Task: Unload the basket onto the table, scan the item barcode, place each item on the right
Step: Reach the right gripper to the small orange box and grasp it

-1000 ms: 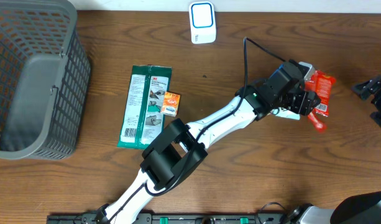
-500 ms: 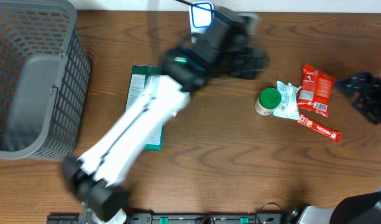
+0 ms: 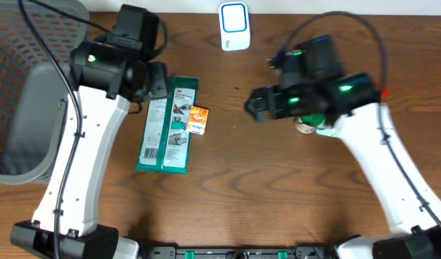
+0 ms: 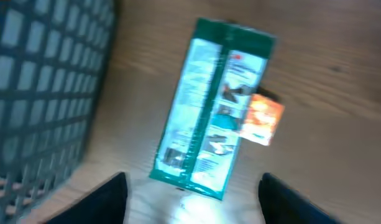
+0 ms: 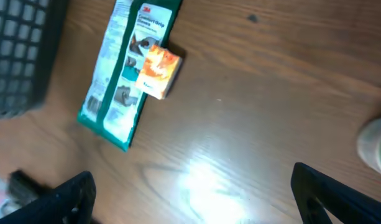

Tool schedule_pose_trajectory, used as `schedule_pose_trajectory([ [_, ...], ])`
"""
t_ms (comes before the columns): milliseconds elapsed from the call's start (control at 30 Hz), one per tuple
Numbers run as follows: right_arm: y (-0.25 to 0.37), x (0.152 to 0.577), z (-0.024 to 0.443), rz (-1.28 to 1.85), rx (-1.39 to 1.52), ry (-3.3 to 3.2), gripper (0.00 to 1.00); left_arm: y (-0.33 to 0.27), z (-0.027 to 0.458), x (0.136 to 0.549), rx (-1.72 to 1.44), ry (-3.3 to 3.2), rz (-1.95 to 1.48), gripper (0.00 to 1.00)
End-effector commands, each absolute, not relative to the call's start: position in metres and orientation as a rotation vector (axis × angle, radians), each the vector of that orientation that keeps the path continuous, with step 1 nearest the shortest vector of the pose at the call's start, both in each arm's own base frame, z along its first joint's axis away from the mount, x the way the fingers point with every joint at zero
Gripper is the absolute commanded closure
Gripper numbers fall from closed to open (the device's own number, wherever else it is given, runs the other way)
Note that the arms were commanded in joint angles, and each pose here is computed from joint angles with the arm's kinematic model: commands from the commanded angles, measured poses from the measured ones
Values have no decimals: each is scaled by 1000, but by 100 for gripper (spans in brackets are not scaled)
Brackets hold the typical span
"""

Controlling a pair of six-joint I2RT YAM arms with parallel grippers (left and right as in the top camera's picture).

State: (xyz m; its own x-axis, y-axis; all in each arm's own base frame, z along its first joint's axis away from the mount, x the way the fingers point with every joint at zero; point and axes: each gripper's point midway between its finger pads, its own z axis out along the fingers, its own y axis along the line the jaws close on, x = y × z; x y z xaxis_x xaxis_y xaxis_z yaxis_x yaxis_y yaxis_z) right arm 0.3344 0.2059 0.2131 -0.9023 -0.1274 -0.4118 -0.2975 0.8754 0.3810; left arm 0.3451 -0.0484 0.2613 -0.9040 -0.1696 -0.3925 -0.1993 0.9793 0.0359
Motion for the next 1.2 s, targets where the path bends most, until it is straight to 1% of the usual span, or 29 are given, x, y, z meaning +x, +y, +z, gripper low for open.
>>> schedule_pose_trajectory([
  [0, 236, 337, 186, 511, -240, 2723, 4, -31, 229, 348, -310, 2785, 165, 56],
  [67, 255, 334, 164, 513, -269, 2765, 6, -39, 208, 351, -300, 2813, 95, 68],
  [133, 275, 332, 142, 553, -316, 2804, 9, -56, 184, 358, -237, 2824, -11, 75],
  [167, 284, 332, 132, 589, -334, 2821, 12, -62, 174, 361, -196, 2825, -55, 75],
  [233, 303, 332, 115, 701, -364, 2844, 25, -60, 152, 365, -198, 2816, -56, 75],
  [300, 306, 338, 107, 704, -364, 2836, 47, -54, 145, 367, -220, 2818, -52, 75],
  [333, 309, 342, 105, 706, -362, 2825, 55, -51, 143, 368, -233, 2821, -48, 75],
  [400, 315, 351, 101, 724, -348, 2796, 54, -44, 138, 369, -266, 2830, -42, 74],
  [433, 319, 356, 99, 739, -328, 2783, 49, -40, 136, 369, -289, 2834, -39, 72],
  [467, 323, 359, 97, 754, -326, 2771, 48, -38, 135, 370, -298, 2837, -37, 72],
  [533, 332, 364, 92, 773, -312, 2752, 50, -36, 129, 369, -309, 2853, -30, 71],
  [567, 337, 367, 88, 791, -266, 2753, 55, -36, 124, 369, -309, 2867, -26, 71],
  [733, 353, 374, 73, 817, -273, 2723, 57, -36, 116, 370, -311, 2891, -19, 71],
  [800, 354, 376, 63, 806, -252, 2736, 62, -36, 115, 370, -311, 2892, -19, 71],
  [967, 346, 378, 37, 745, -64, 2812, 62, -36, 115, 369, -311, 2893, -18, 71],
  [1067, 343, 374, 32, 754, -48, 2844, 63, -36, 115, 369, -311, 2893, -18, 71],
  [1167, 342, 372, 33, 802, -35, 2867, 60, -36, 115, 369, -311, 2893, -18, 71],
])
